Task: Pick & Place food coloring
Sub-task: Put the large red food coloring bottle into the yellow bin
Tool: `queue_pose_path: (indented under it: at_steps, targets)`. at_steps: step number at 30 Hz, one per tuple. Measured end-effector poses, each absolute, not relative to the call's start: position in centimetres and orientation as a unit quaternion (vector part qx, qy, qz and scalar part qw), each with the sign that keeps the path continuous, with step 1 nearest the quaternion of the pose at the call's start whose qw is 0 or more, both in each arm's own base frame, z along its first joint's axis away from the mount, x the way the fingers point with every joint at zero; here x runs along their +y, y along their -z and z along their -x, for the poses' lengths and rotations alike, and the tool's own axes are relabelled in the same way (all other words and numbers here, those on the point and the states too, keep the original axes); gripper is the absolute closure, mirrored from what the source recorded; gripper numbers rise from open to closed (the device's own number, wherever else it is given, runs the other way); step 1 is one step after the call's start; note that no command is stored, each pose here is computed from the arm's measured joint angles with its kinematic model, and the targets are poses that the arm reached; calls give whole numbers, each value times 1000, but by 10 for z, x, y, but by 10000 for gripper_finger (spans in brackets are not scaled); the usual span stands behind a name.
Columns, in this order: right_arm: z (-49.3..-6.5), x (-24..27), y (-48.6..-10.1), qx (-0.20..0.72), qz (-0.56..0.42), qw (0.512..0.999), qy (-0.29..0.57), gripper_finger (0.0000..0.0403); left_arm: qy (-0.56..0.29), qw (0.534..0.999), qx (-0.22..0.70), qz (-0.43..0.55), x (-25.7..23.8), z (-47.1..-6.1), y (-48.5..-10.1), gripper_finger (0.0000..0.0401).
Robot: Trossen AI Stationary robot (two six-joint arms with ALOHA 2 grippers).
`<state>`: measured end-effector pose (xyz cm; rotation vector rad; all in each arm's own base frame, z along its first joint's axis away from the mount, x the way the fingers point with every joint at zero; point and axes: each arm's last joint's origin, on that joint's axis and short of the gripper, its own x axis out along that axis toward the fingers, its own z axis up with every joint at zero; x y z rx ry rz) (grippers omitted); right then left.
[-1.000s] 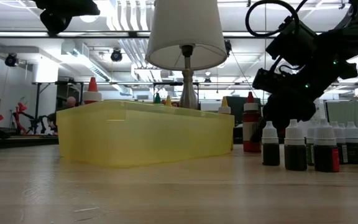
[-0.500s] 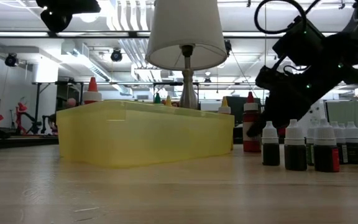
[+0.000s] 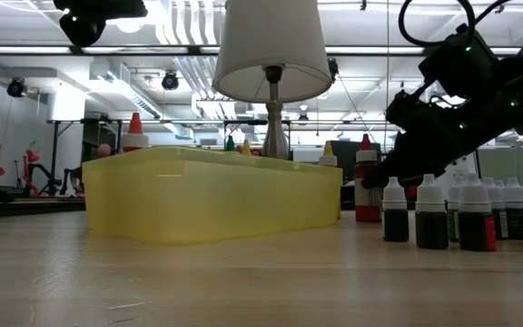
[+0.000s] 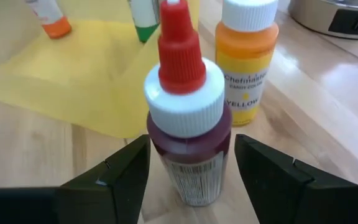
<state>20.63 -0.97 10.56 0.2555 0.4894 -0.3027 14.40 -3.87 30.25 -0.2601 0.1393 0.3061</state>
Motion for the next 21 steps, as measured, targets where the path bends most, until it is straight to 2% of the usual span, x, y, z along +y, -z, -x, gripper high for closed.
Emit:
queue_pose_path:
  at_steps: [12, 15, 21]
  targets:
    - [-207, -10, -106, 240, -97, 956, 141, 183, -175, 974, 63, 126, -37, -144, -303, 401]
    - [-207, -10, -106, 240, -95, 956, 141, 201, -177, 974, 63, 126, -37, -143, -303, 401]
    - [-207, -10, -106, 241, -87, 957, 138, 266, -176, 974, 57, 130, -37, -144, -304, 401]
